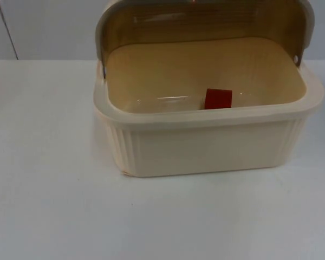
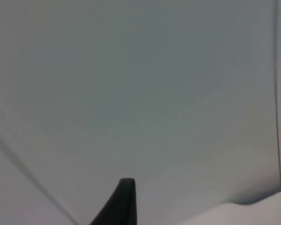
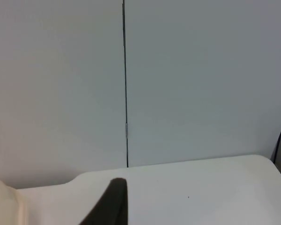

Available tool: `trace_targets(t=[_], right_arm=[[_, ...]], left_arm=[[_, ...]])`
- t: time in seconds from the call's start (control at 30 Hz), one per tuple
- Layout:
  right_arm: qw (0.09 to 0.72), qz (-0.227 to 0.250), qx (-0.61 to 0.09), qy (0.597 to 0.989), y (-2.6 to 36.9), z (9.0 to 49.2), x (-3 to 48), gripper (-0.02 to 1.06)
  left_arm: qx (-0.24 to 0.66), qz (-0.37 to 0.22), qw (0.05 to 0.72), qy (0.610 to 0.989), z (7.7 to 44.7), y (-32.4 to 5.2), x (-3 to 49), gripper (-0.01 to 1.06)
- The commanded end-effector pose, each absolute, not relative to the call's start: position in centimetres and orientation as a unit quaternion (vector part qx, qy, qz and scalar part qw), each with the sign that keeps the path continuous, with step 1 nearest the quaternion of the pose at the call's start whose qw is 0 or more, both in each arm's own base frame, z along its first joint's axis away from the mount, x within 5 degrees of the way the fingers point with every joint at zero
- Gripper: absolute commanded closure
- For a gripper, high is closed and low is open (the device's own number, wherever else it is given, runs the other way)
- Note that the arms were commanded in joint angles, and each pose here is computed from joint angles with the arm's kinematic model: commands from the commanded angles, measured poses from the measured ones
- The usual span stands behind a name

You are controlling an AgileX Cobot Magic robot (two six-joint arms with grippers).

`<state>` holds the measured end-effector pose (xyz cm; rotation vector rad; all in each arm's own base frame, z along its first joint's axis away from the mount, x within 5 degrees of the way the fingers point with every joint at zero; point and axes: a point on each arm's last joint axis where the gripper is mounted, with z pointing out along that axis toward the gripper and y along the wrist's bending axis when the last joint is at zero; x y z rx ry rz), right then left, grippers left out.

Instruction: Open the box lid with the left hand, place the block into the box with the right hand, then close the box lid with the left hand.

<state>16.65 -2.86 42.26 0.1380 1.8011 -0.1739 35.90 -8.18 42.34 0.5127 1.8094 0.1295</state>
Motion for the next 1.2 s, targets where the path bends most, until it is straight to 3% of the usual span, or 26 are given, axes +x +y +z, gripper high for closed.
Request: trace_targets(t=[0.0, 0.03, 0.2, 0.37, 0.5, 0.6, 0.63, 0.8, 0.83, 0.9, 1.17], right_arm=[[0.614, -0.078, 0.057, 0.783, -2.9, 42.4, 16.6, -0.01], [0.614, -0.078, 0.057, 0.783, -2.9, 42.4, 16.6, -0.01], [0.614, -0.078, 0.057, 0.783, -2.9, 42.4, 16.6, -0.01], [0.614, -0.079, 0.057, 0.783, -2.9, 42.4, 16.6, -0.01], [0.614, -0.079, 0.057, 0.783, -2.9, 42.4, 16.6, -0.01], [0.615, -0.079, 0.057, 0.783, -2.9, 42.4, 16.6, -0.01], [0.615, -0.079, 0.057, 0.783, -2.9, 42.4, 16.6, -0.01], [0.615, -0.079, 0.057, 0.783, -2.9, 42.4, 16.6, -0.01], [0.615, -0.079, 0.057, 0.783, -2.9, 42.4, 16.6, -0.01], [0.615, -0.079, 0.057, 0.783, -2.9, 42.4, 16.6, -0.01], [0.614, -0.079, 0.057, 0.783, -2.9, 42.4, 16.6, -0.01]], left_arm=[[0.338, 0.123, 0.591, 0.722, 41.7, -10.6, 37.9, 0.00], [0.338, 0.123, 0.591, 0.722, 41.7, -10.6, 37.9, 0.00], [0.518, 0.237, 0.584, 0.579, 39.0, -15.9, 39.9, 0.00], [0.548, 0.226, 0.595, 0.542, 37.4, -19.3, 40.0, 0.00], [0.558, 0.209, 0.593, 0.542, 36.6, -20.8, 39.7, 0.04], [0.552, 0.192, 0.593, 0.554, 36.4, -21.1, 39.6, 0.24], [0.552, 0.192, 0.593, 0.554, 36.4, -21.1, 39.6, 0.24], [0.534, 0.168, 0.594, 0.578, 36.2, -20.9, 39.7, 0.85], [0.534, 0.168, 0.594, 0.578, 36.2, -20.9, 39.7, 0.85], [0.523, 0.153, 0.597, 0.588, 36.2, -20.9, 39.7, 1.05], [0.505, 0.100, 0.577, 0.634, 35.4, -21.0, 39.5, 1.05]])
